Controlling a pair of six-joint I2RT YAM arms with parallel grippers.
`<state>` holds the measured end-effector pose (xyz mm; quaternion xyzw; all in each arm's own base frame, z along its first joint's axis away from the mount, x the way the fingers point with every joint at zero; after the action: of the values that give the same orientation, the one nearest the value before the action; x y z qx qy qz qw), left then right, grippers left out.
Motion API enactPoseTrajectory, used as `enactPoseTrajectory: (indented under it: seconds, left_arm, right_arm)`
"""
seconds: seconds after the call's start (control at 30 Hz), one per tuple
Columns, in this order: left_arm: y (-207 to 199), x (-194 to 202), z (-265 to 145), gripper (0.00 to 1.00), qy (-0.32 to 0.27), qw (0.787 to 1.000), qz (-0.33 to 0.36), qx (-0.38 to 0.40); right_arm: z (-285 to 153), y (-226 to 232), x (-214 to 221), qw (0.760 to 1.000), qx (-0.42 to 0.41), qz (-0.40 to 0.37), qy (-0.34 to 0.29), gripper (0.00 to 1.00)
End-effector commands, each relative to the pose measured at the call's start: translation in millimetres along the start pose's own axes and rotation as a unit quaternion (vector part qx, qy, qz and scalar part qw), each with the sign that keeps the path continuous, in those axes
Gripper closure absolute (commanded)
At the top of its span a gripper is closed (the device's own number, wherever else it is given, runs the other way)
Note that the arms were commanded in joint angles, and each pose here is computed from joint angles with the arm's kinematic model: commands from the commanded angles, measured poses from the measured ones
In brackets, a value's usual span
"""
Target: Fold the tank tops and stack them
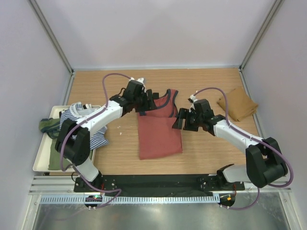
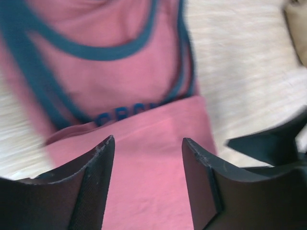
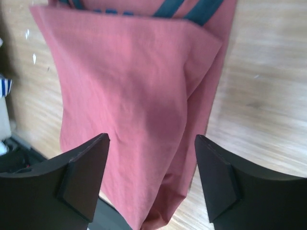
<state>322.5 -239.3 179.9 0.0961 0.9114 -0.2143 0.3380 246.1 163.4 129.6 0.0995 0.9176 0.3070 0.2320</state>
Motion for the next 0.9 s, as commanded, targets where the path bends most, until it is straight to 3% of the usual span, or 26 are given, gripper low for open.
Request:
enactPoseTrajectory:
  seconds: [0.0, 0.27, 0.57, 0.63, 0.87]
  left_arm:
    - [-38.1, -7.9, 12.3, 0.42, 0.014, 0.995, 0.028, 0.091]
    - [-60.9, 31.8, 68.1, 0.48, 0.131, 0.974, 0.013, 0.186]
    - [-72.7, 46.1, 77.7, 0.51, 0.137, 0.971, 0.022, 0.197]
    - [-68.9, 52.0, 83.8, 0.52, 0.144, 0.972, 0.021, 0.186]
    - [-46.9, 61.3, 98.2, 0.54, 0.132, 0.986, 0.019, 0.104]
  right_arm:
    - [0.0, 16.8, 6.0, 0.996, -0.089, 0.006, 0.021, 0.21]
    - [-3.7, 8.8, 39.2, 0.987, -0.146, 0.030, 0.065, 0.16]
    - [-21.6, 4.2, 61.9, 0.980, -0.173, 0.035, 0.087, 0.22]
    - [-24.7, 2.2, 67.4, 0.979, -0.176, 0.038, 0.092, 0.28]
    - [-25.9, -21.0, 94.9, 0.979, -0.151, 0.062, 0.120, 0.27]
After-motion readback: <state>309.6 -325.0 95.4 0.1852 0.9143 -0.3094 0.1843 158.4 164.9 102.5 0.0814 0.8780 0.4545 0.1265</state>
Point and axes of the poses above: each gripper's point midway between its finger pads, its own z axis out along the fingers, its own y axis along the line the jaws close on, x = y × z, the point moved 6 cm from there along -z, back along the fingers, and after that the axes turned 12 degrees about z, right-handed, at the moved point
